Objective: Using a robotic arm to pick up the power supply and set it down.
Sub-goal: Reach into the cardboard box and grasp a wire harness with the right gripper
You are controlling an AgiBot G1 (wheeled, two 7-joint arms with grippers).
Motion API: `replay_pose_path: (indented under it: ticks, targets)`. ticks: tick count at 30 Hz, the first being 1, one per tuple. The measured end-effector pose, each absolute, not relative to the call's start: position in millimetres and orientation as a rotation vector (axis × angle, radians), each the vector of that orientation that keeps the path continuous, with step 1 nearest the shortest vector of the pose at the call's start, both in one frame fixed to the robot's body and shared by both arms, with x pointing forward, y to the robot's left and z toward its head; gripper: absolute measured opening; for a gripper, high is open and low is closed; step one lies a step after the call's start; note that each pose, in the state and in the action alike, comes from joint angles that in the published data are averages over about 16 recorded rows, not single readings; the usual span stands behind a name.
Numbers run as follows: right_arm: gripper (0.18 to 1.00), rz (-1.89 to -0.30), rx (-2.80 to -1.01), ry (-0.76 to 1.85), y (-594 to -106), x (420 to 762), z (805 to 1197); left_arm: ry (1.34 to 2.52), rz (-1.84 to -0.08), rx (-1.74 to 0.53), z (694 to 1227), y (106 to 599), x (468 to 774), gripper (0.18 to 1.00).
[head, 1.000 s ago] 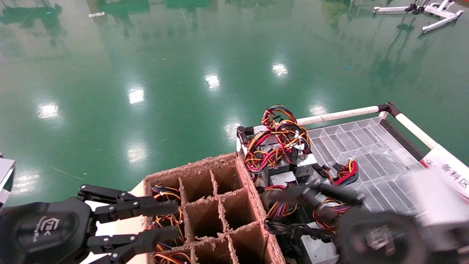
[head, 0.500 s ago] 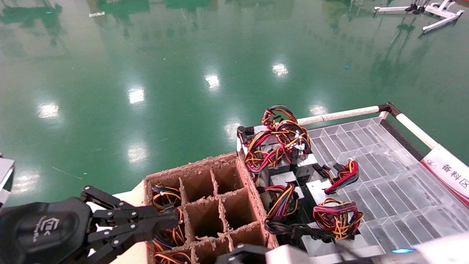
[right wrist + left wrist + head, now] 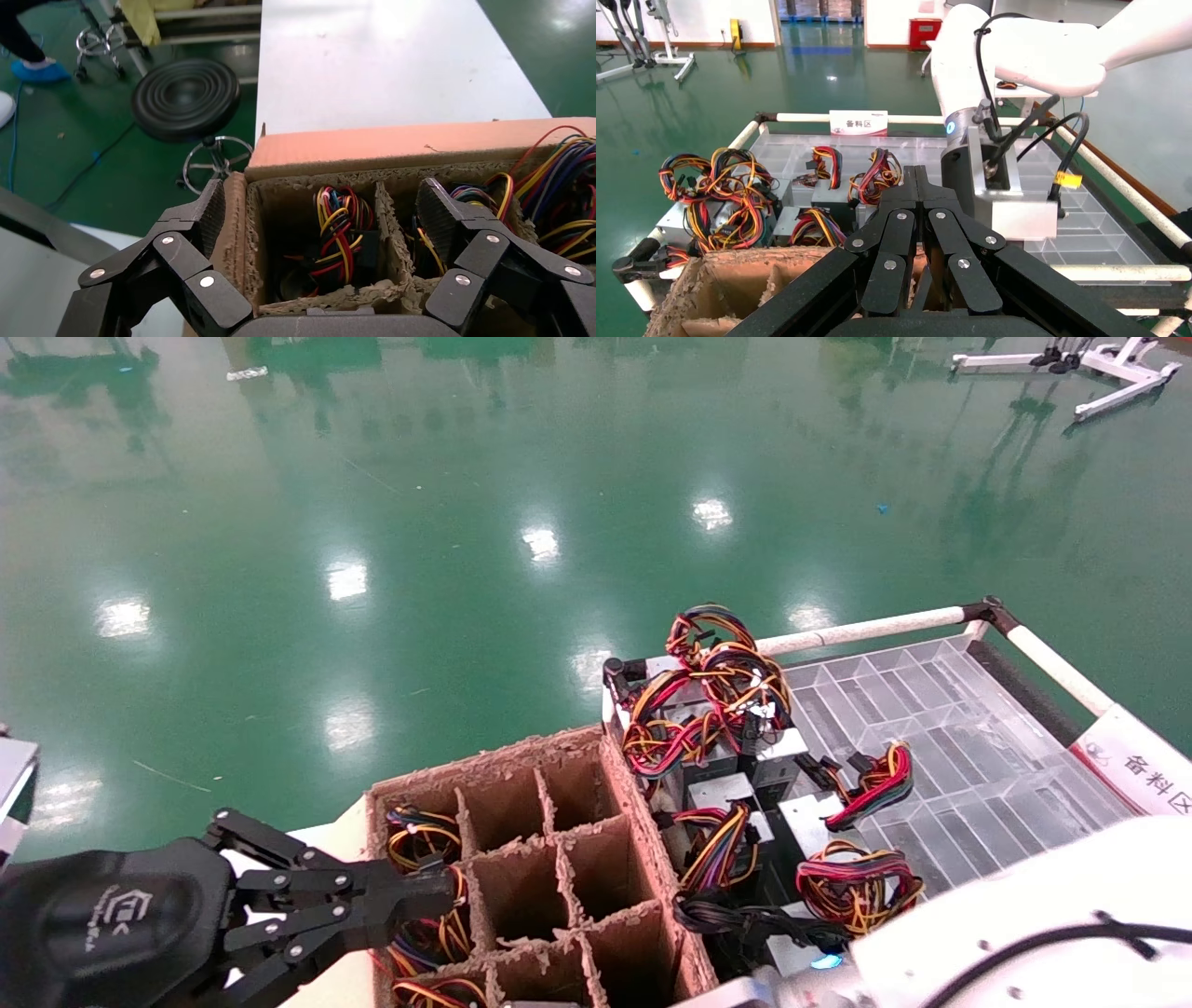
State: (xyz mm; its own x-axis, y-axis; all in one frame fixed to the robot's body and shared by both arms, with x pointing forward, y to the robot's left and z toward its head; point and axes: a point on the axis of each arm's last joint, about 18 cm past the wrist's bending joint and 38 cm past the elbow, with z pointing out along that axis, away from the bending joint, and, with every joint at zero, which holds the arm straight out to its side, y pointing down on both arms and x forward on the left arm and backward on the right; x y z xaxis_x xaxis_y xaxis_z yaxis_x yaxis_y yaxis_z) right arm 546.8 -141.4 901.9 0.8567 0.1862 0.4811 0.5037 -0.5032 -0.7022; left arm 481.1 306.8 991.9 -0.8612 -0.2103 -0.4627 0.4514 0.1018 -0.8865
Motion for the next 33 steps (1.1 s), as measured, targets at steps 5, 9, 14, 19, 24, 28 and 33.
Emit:
replay_pose_path:
  ticks: [5,9,14,19,24,28,33]
  targets:
    - [0.973,-0.427,-2.131,-0.523,-131.4,551.8,898.1,1.905,-1.810,0.235,991.9,306.8,481.1,0.192]
    - [0.943,-0.424,-2.149,-0.533,-127.0,554.8,895.7,1.905,-1.810,0.235,991.9,306.8,481.1,0.192]
    - [0.878,-0.423,-2.166,-0.539,-124.5,558.0,892.4,1.905,-1.810,0.235,991.9,306.8,481.1,0.204]
    - [0.793,-0.428,-2.177,-0.540,-124.1,560.9,890.4,1.905,-1.810,0.235,991.9,306.8,481.1,0.228]
    - [0.689,-0.436,-2.187,-0.535,-124.8,563.8,888.3,1.905,-1.810,0.235,991.9,306.8,481.1,0.280]
    - [0.598,-0.442,-2.190,-0.530,-125.0,565.6,887.2,1.905,-1.810,0.235,991.9,306.8,481.1,0.334]
    - [0.476,-0.445,-2.194,-0.525,-125.5,567.1,885.3,1.905,-1.810,0.235,991.9,306.8,481.1,0.426]
